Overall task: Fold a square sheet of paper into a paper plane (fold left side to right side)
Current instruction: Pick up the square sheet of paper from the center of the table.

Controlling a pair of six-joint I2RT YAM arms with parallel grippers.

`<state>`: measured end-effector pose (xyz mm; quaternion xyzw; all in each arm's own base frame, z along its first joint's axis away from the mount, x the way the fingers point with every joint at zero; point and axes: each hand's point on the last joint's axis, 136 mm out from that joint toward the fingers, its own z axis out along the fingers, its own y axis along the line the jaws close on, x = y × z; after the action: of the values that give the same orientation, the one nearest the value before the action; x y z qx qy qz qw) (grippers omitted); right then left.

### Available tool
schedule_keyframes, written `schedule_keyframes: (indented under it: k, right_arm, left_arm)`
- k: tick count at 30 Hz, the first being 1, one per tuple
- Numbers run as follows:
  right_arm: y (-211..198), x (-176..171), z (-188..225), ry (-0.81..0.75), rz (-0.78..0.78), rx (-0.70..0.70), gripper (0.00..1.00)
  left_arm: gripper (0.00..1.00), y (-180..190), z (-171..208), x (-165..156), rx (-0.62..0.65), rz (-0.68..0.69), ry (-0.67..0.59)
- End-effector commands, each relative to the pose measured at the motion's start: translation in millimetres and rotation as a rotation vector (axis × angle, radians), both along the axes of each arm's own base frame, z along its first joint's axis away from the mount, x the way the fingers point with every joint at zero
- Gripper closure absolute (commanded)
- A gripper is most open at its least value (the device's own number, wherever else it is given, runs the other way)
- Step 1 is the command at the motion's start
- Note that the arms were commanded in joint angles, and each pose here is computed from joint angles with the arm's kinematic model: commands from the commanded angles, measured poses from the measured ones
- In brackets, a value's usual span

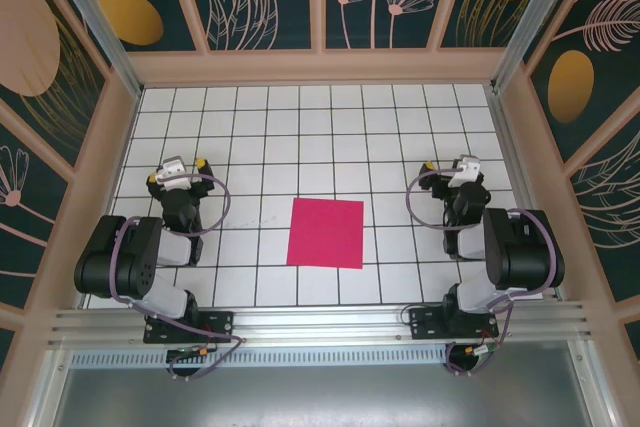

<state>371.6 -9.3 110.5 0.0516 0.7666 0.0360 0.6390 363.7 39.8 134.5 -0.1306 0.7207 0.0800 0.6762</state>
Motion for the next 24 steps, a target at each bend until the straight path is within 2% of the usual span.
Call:
schedule_keyframes:
  k: [1,13,18,21,23,24]
  right_arm:
    - [2,6,9,-0.030,0.016,-0.011,0.01]
    - [2,6,10,-0.032,0.017,-0.009,0.01]
    - [-12,6,21,-0.030,-0.044,0.026,0.01]
    - [-17,6,35,-0.008,-0.074,0.054,0.01]
    - [-15,6,45,0.032,-0.090,0.099,0.01]
    - [-12,6,49,0.050,-0.094,0.115,0.01]
  left_arm:
    - [0.01,1,6,1,-0.018,0.001,-0.024]
    - [0.02,2,7,0,-0.018,0.004,-0.028]
    - [0.01,1,31,-21,-0.012,-0.004,-0.113]
    - [0.01,9,52,-25,-0.055,0.047,-0.091]
    - [0.01,12,66,-26,-0.149,0.072,-0.090]
    - [0.01,6,69,-23,-0.196,0.042,-0.080]
